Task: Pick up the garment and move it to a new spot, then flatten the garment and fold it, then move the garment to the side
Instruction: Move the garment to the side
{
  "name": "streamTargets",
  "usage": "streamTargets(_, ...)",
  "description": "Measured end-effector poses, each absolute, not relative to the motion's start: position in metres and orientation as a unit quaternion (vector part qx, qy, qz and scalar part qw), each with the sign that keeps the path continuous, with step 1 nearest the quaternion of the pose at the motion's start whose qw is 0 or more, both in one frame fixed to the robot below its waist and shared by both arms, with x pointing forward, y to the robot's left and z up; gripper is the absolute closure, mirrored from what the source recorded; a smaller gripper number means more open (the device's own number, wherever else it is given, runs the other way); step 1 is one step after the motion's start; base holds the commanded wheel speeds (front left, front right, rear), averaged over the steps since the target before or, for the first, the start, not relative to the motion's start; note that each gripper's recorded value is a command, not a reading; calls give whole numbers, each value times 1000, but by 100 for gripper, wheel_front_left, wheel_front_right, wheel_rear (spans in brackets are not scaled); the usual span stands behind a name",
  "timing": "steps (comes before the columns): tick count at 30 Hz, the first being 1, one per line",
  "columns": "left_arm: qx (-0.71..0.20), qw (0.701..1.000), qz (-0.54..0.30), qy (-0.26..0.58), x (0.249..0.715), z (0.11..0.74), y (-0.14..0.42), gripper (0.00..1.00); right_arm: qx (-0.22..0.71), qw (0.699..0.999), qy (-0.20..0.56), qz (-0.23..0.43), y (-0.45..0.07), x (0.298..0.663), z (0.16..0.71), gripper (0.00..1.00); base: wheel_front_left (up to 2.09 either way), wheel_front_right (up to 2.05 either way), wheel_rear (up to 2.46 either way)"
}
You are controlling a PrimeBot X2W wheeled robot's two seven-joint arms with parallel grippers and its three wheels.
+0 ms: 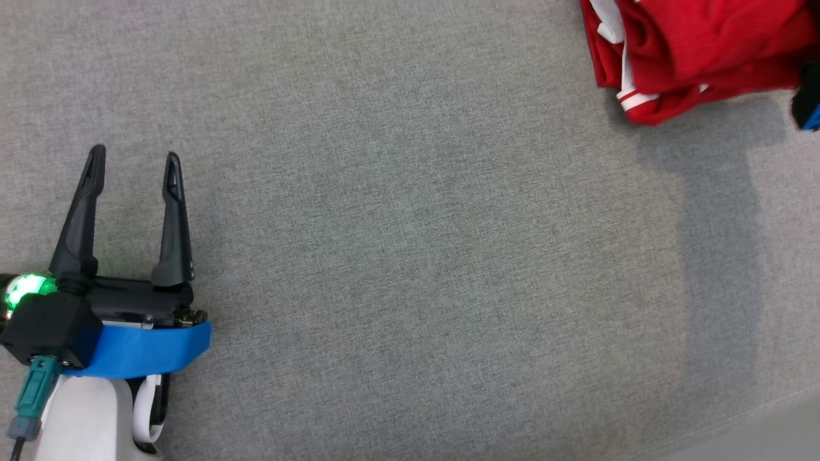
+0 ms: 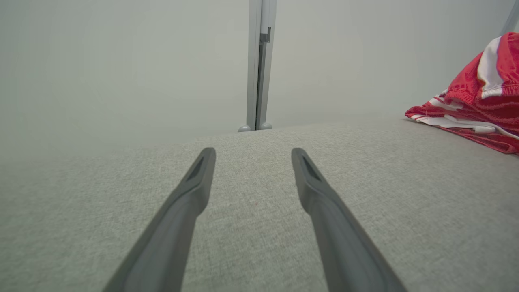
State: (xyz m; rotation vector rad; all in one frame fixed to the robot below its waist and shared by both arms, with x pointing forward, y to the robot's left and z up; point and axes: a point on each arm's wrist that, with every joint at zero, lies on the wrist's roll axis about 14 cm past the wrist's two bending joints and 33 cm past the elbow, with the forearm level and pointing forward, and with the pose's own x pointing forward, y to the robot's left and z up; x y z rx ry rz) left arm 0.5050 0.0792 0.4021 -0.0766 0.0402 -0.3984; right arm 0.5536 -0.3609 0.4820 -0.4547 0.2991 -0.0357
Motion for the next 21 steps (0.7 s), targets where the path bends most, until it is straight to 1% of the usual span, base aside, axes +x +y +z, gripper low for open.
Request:
streamTargets(4, -37, 979, -202, 17, 509, 403, 78, 0, -244, 956, 163, -30, -377, 559, 487, 100, 0, 0, 0)
streamTargets(11, -33, 980, -197, 19, 510, 400, 84, 0, -249, 943, 214, -48, -390, 567, 467, 100, 0, 0, 0)
streamTargets(12, -33, 980, -196, 19, 510, 400, 86, 0, -254, 941, 216, -52, -393, 568, 467, 65, 0, 0, 0)
streamTargets(13, -33, 980, -194, 19, 510, 401, 87, 0, -264, 937, 222, -54, -396, 569, 466, 0, 0, 0, 0)
streamTargets(15, -31, 981, -189, 18, 509, 402, 90, 0, -276, 932, 228, -57, -401, 570, 463, 0, 0, 0, 0)
streamTargets(21, -30, 983, -179, 17, 509, 405, 97, 0, -297, 932, 197, -70, -408, 579, 479, 0, 0, 0, 0)
